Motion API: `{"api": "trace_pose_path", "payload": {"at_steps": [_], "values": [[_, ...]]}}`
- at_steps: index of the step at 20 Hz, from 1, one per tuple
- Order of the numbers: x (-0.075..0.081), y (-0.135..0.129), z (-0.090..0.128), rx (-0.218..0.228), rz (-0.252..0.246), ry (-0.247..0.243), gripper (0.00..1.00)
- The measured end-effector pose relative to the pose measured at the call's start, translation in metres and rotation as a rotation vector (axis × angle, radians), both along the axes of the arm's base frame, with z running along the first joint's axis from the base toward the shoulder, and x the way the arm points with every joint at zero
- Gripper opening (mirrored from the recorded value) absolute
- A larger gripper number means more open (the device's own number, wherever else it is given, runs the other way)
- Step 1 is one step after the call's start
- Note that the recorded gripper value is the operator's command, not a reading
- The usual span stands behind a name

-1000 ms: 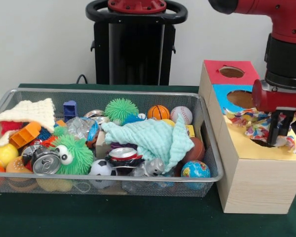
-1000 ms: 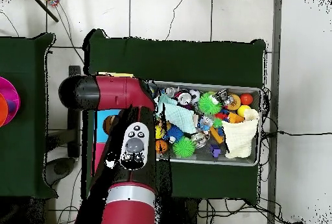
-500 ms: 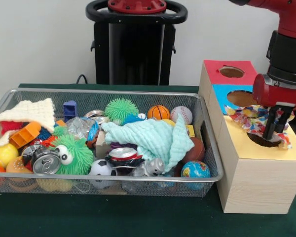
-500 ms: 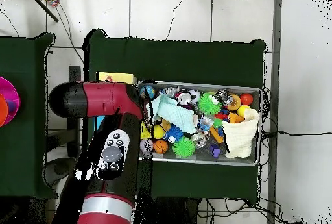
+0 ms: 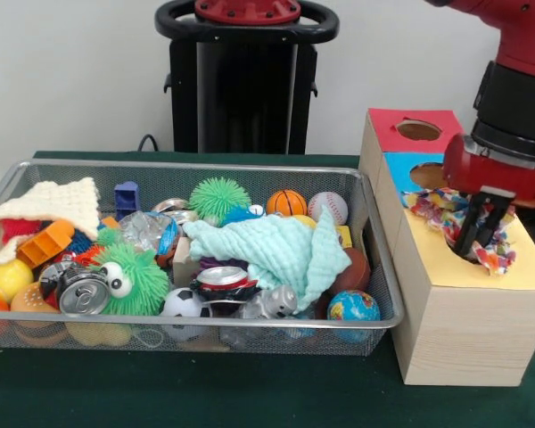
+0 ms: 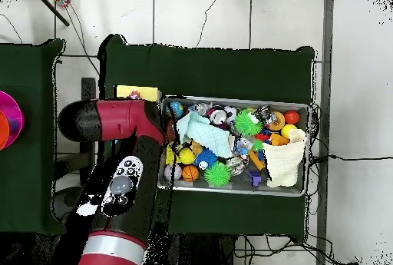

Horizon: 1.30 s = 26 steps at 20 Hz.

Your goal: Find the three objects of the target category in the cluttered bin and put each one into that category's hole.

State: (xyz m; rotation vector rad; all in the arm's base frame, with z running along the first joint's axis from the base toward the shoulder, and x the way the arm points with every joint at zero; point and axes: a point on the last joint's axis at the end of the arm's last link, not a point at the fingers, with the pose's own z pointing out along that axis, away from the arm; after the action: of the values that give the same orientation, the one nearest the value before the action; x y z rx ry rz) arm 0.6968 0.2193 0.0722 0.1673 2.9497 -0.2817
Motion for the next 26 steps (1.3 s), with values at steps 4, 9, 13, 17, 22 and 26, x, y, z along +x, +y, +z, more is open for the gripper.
{"api": "trace_pose_path", "payload": {"at_steps": [4,9,13,17,22,26], "values": [[0.0,-0.01,-0.008,-0.003,-0.015,0.012,0.0],[0.004,-0.016,-0.017,0.036,-0.039,0.025,0.0],[0.01,-0.023,-0.025,0.087,-0.067,0.039,0.0],[0.016,-0.032,-0.04,0.176,-0.113,0.068,0.0],[0.019,-0.039,-0.05,0.259,-0.154,0.094,1.0],[0.019,-0.029,-0.049,0.279,-0.147,0.098,1.0]]}}
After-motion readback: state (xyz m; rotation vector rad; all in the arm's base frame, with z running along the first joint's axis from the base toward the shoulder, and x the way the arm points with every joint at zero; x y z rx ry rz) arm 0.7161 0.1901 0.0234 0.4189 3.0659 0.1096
